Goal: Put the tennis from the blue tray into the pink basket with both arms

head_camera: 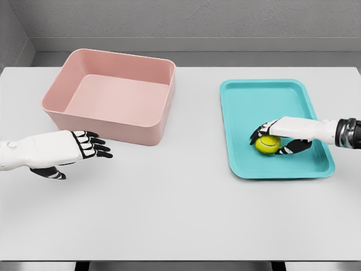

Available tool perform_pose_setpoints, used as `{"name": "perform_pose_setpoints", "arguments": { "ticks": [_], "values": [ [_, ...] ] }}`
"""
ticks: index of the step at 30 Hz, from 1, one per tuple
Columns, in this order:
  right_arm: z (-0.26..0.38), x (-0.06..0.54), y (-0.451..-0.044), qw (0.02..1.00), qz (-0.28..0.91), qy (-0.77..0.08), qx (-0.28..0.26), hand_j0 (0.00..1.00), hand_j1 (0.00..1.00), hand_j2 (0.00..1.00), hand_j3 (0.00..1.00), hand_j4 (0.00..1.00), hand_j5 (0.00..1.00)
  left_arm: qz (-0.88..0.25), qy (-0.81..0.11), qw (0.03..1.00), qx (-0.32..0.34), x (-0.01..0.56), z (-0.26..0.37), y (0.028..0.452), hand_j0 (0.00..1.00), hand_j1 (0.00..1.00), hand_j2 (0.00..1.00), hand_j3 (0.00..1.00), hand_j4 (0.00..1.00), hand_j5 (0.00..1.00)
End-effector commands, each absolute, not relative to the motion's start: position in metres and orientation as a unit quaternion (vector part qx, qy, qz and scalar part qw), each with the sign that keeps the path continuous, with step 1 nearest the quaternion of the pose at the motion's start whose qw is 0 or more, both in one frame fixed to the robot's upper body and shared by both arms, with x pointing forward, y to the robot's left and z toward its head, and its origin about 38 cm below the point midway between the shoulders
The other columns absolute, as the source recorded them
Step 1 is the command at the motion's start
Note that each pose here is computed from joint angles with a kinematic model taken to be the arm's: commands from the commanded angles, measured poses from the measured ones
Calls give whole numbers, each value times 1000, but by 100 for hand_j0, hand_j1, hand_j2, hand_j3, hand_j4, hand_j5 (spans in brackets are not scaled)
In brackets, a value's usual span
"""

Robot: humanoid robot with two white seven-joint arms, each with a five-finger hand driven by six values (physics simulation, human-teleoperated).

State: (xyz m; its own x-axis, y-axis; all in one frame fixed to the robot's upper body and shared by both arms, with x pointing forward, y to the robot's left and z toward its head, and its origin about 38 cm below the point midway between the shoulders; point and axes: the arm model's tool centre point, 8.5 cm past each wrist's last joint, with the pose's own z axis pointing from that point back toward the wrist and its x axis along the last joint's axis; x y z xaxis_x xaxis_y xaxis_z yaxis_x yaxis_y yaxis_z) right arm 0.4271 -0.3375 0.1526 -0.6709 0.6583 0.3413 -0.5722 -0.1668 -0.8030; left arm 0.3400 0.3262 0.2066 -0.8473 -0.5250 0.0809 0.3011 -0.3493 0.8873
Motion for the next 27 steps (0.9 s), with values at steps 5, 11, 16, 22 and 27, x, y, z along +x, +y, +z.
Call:
{"name": "perform_pose_setpoints", "arguments": {
  "ticks": [5, 11, 16, 22, 27],
  "values": [
    [150, 426, -336, 403, 765, -501, -39, 61, 61, 61, 61, 61, 61, -812, -513, 256, 109, 340, 207, 326, 100, 100, 100, 100, 100, 100],
    [162, 431, -334, 394, 762, -511, -49, 61, 61, 61, 61, 61, 61, -812, -513, 256, 109, 340, 207, 326, 100, 100, 100, 100, 100, 100],
    [172, 434, -332, 385, 762, -517, -54, 61, 61, 61, 61, 61, 61, -812, -513, 256, 109, 340, 207, 326, 100, 100, 100, 100, 100, 100],
    [191, 432, -313, 350, 768, -534, -52, 59, 59, 59, 59, 59, 59, -812, -514, 255, 109, 341, 208, 326, 100, 100, 100, 100, 100, 100],
    [201, 430, -301, 329, 771, -543, -48, 59, 59, 59, 59, 59, 59, -812, -514, 255, 109, 340, 207, 326, 100, 100, 100, 100, 100, 100]
  ]
}}
